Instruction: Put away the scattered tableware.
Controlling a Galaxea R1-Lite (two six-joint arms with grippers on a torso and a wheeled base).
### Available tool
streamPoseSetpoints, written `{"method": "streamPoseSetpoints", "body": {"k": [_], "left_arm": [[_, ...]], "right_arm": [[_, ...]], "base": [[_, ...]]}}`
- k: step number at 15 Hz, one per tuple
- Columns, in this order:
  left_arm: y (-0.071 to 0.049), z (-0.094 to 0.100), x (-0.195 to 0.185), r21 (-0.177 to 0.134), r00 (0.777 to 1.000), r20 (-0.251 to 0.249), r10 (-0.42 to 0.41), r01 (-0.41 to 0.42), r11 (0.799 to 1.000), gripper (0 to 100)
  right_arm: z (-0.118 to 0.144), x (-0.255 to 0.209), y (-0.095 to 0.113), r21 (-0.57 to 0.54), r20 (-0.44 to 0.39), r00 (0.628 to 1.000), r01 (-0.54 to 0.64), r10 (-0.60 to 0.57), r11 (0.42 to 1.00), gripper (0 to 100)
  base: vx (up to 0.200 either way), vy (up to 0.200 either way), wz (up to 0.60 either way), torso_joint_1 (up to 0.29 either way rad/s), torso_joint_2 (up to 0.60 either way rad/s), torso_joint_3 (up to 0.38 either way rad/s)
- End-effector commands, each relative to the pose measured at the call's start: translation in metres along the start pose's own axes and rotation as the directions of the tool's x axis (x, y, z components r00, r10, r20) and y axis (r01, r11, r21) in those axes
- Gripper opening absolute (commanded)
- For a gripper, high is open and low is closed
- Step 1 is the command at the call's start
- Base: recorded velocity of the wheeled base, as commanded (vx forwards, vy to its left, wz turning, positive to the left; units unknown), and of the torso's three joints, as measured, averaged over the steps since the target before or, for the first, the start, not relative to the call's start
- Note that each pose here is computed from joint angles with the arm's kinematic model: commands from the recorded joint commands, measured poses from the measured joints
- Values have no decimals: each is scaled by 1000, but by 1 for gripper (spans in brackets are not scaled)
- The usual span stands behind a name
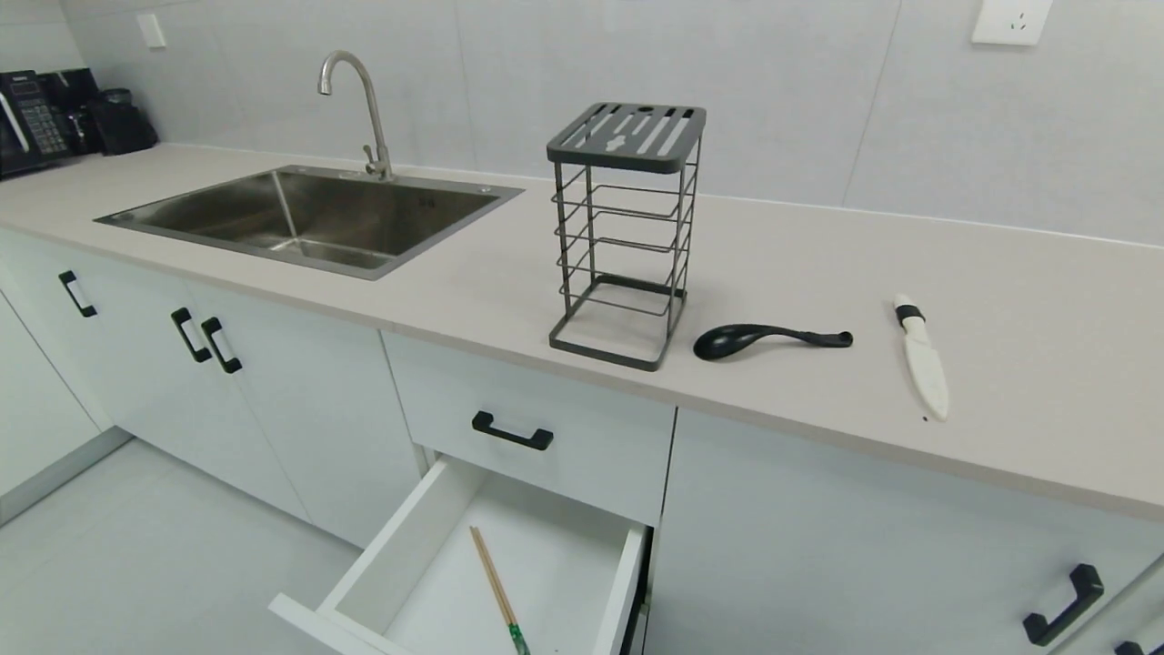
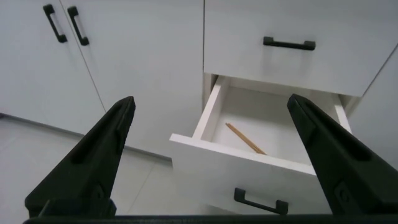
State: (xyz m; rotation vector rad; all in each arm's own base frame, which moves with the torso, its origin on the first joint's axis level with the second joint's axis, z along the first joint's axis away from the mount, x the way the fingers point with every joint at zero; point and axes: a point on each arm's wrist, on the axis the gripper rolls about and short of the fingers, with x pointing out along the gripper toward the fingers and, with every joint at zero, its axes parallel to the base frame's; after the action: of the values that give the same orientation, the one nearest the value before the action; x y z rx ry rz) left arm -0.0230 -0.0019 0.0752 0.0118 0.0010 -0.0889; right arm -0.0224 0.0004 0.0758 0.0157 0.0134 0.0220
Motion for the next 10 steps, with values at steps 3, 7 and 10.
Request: {"method": "streamPoseSetpoints", "body": {"k": [3, 7, 10], "left_arm": [[0, 0, 0, 0, 1000, -2, 0, 0, 1000, 100], [0, 0, 0, 0, 1000, -2, 0, 0, 1000, 100], [0, 0, 0, 0, 1000, -2, 0, 0, 1000, 100]], "right_arm": [[0, 0, 0, 0, -1, 1000, -1, 1, 1000, 100], [0, 0, 0, -2, -1, 1000, -1, 1, 1000, 100], [0, 0, 0, -9, 1, 1000, -1, 1, 1000, 100]], "base": [[0, 0, 0, 98, -478, -216], [0, 0, 0, 370, -487, -237], [0, 0, 0, 287, -512, -238]]}}
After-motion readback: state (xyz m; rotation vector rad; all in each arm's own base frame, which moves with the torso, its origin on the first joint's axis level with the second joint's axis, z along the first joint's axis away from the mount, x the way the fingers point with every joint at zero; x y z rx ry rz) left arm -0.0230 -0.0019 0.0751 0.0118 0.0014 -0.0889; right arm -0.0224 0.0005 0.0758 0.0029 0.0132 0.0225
